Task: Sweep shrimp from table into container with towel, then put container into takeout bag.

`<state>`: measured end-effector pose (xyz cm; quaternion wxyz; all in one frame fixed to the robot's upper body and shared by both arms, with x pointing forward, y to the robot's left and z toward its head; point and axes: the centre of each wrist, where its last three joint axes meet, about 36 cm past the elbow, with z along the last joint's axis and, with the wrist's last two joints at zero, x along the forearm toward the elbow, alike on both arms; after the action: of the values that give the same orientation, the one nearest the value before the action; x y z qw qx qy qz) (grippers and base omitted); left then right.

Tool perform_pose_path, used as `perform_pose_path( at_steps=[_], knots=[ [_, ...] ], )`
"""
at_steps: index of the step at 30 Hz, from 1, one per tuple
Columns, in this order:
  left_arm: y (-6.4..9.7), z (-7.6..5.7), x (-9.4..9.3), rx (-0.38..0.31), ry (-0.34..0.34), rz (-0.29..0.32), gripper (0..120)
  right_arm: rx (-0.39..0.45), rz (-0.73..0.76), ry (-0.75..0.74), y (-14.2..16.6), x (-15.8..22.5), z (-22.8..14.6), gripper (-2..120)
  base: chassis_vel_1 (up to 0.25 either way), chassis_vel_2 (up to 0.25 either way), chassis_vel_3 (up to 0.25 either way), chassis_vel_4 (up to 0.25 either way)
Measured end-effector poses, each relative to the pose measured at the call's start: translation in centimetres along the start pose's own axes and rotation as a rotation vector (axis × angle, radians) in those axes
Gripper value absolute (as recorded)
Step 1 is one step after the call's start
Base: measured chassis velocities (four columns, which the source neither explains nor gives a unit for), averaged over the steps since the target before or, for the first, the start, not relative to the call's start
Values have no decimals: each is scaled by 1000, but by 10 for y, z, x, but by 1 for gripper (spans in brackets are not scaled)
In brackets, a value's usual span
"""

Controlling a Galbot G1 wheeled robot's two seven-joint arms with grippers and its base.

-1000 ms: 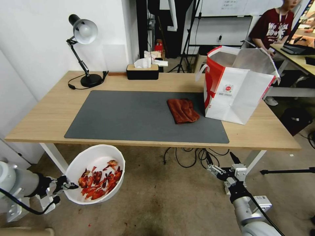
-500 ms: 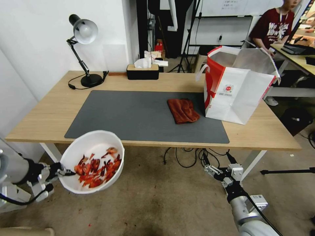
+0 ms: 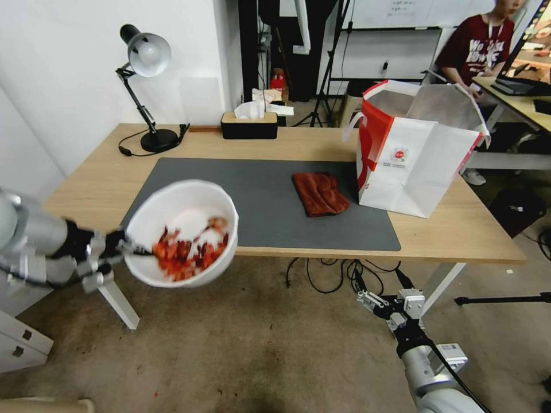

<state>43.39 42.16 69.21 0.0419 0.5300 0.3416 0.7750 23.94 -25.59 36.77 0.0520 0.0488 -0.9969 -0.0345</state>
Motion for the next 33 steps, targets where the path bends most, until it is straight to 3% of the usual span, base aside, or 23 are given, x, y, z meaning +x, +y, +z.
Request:
perform_pose_path(
  at_steps=[3, 8, 10, 14, 15, 18, 19, 21, 23, 26, 27, 31, 33],
  knots=[
    [3, 20, 12, 23, 31, -41, 0, 3, 5, 0, 0, 2, 1, 100, 0, 0, 0, 0],
    [-6, 30, 9, 71, 23, -88, 0, 4, 11, -3, 0, 2, 1, 100, 0, 0, 0, 0],
    [-14, 31, -6, 115, -6, -125, 0, 5, 12, -4, 0, 2, 1, 100, 0, 0, 0, 0],
    [-17, 29, -27, 133, -43, -151, 0, 12, 13, -2, 0, 4, 2, 100, 0, 0, 0, 0],
    [-17, 29, -27, 133, -43, -151, 0, 12, 13, -2, 0, 4, 2, 100, 0, 0, 0, 0],
    [-14, 32, -57, 135, -93, -129, 0, 19, 17, 1, -1, 7, 3, 100, 0, 0, 0, 0],
    [-14, 32, -57, 135, -93, -129, 0, 19, 17, 1, -1, 7, 3, 100, 0, 0, 0, 0],
    [0, 42, -64, 111, -89, -135, 0, 21, 21, 0, -2, 8, 2, 100, 0, 0, 0, 0],
    [2, 43, -65, 109, -91, -135, 0, 22, 22, 0, -2, 8, 2, 100, 0, 0, 0, 0],
    [31, 61, -70, 77, -79, -156, 0, 31, 33, -4, -6, 11, 0, 100, 0, 0, 0, 0],
    [31, 61, -70, 77, -79, -156, 0, 31, 33, -4, -6, 11, 0, 100, 0, 0, 0, 0],
    [64, 76, -71, 51, -66, -184, 0, 39, 45, -12, -11, 13, -4, 100, 0, 0, 0, 0],
    [71, 78, -75, 47, -70, -188, 0, 41, 47, -14, -12, 14, -5, 100, 0, 0, 0, 0]
  ],
)
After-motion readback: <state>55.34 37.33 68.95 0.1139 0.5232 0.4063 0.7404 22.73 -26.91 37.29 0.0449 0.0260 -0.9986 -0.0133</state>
